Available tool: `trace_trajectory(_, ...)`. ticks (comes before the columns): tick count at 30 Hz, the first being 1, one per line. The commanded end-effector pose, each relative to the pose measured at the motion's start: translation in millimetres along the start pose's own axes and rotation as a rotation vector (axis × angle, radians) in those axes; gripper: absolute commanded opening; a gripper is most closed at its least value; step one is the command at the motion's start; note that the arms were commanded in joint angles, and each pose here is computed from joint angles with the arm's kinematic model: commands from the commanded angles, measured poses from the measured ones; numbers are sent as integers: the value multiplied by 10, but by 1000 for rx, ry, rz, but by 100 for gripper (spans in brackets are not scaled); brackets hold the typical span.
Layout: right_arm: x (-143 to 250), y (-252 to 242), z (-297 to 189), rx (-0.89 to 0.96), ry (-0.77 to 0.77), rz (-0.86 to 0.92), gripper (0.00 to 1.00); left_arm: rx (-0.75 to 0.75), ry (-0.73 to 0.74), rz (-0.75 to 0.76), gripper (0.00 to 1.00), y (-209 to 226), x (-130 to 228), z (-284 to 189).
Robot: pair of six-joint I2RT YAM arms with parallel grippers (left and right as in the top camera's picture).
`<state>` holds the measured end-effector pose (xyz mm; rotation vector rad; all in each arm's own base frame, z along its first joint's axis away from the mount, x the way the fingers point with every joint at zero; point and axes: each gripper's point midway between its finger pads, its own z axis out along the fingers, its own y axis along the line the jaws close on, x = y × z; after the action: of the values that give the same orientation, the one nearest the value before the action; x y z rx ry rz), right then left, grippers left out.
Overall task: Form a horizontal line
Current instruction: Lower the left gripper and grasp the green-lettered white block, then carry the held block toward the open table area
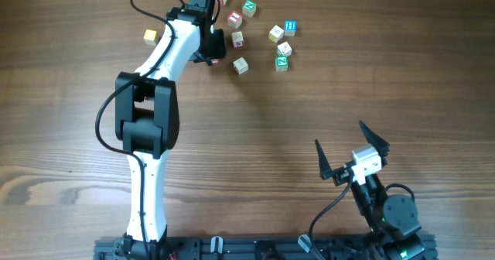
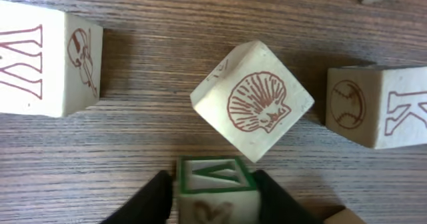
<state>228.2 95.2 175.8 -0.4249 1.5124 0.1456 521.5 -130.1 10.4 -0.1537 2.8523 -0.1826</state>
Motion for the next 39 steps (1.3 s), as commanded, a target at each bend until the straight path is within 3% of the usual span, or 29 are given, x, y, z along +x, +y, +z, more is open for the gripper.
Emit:
trace_trajectory(1, -15, 6, -2, -4, -8, -2, 100, -20, -8, 1, 42, 29, -23, 32)
trace_trajectory(8, -15, 6, -2, -4, -8, -2, 100, -22, -5, 1, 34, 32, -15, 32)
trace_trajectory(19, -15, 6, -2, -4, -8, -2, 100, -21, -6, 1, 34, 31, -19, 30)
trace_trajectory(22, -15, 6, -2, -4, -8, -2, 100, -21, -5, 1, 12, 31, -17, 32)
trace_trajectory(25, -15, 6, -2, -4, -8, -2, 100, -21, -5, 1, 5, 31, -17, 32)
trace_trajectory(30, -15, 6, -2, -4, -8, -2, 100, -22, -4, 1, 4, 31, -14, -6)
trace_trajectory(35, -15, 6, -2, -4, -8, -1, 100, -11, -66, 2, 4, -11, -154, -350)
trace_trajectory(39, -15, 6, -2, -4, -8, -2, 100, -69, -13, 1, 4, 103, 14, -633)
